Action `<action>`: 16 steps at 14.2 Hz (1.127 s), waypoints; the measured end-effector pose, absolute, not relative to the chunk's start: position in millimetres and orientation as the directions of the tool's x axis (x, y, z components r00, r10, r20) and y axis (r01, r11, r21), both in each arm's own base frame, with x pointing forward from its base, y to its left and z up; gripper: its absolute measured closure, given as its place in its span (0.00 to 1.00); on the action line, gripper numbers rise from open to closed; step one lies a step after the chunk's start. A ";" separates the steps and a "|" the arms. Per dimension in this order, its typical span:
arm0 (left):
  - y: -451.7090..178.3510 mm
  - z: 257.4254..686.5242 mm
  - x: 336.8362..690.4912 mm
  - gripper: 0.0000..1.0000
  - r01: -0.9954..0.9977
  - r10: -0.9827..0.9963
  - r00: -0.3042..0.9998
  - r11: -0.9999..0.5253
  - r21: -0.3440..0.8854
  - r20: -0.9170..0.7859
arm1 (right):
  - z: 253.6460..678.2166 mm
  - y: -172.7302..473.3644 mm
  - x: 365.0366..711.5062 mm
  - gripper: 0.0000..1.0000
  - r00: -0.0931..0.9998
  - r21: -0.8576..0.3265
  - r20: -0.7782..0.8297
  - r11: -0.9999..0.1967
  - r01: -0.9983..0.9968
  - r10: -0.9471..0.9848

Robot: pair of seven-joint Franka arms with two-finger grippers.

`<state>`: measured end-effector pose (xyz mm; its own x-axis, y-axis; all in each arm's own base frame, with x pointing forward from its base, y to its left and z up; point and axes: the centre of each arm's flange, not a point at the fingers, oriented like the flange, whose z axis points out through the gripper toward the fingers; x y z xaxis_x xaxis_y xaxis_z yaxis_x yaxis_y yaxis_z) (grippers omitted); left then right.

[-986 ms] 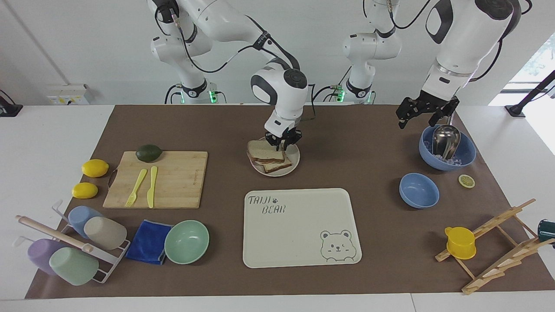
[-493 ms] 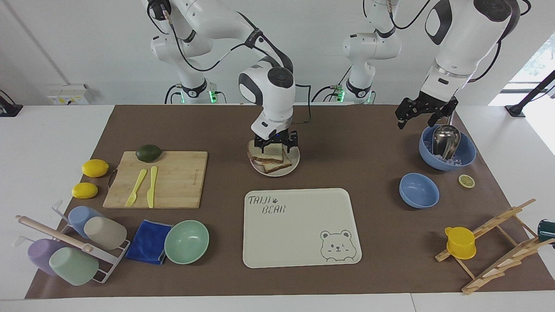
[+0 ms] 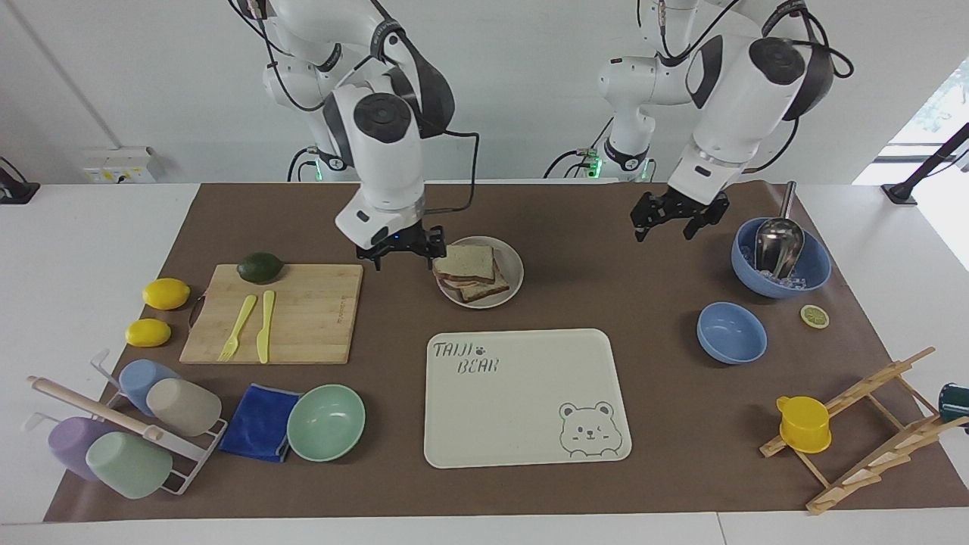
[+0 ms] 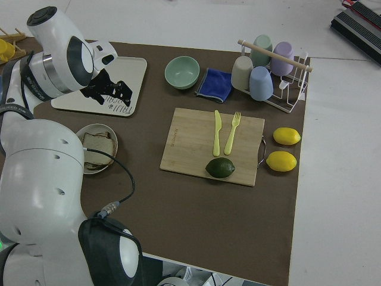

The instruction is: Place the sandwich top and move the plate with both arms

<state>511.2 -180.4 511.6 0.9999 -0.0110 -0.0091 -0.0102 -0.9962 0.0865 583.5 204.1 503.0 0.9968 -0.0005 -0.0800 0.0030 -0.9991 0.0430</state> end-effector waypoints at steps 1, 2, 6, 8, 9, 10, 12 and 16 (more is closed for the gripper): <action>-197.8 497.6 503.9 0.00 -0.025 -0.026 1.000 -0.996 0.089 -0.010 | 514.8 184.1 589.0 0.00 0.996 0.047 -0.089 -0.999 0.001 -0.003; -214.7 482.4 496.0 0.00 -0.041 -0.042 0.999 -0.995 0.094 -0.014 | 525.5 164.5 592.9 0.00 0.995 0.049 -0.101 -0.999 0.015 0.010; -266.8 414.9 477.2 0.00 -0.065 -0.068 0.998 -0.989 0.132 -0.017 | 565.5 101.7 596.6 0.00 0.989 0.014 -0.136 -0.998 0.058 0.055; -292.6 380.6 464.9 0.00 -0.070 -0.073 0.997 -0.988 0.136 -0.013 | 583.6 72.2 590.7 0.00 0.985 0.011 -0.161 -0.998 0.064 0.061; -305.3 363.8 457.1 0.00 -0.067 -0.069 0.998 -0.988 0.136 -0.009 | 596.0 60.3 587.1 0.00 0.985 0.009 -0.160 -0.997 0.073 0.070; -315.7 350.3 449.7 0.00 -0.067 -0.068 0.998 -0.988 0.136 -0.007 | 607.9 51.1 583.8 0.00 0.984 0.008 -0.157 -0.996 0.084 0.081; -329.6 329.5 439.4 0.00 -0.070 -0.074 0.997 -0.989 0.134 -0.019 | 625.0 33.8 578.0 0.00 0.985 0.008 -0.155 -0.997 0.083 0.081; -345.8 311.6 428.0 0.03 -0.051 -0.061 0.996 -0.986 0.159 -0.063 | 622.7 23.4 578.2 0.00 0.985 0.008 -0.155 -0.997 0.075 0.073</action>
<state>428.0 -345.8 311.6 0.9962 -0.0612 -0.0628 -0.0505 -0.9860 0.1587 578.2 23.4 622.7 0.9853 0.0727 -0.1547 0.0749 -0.9972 0.0084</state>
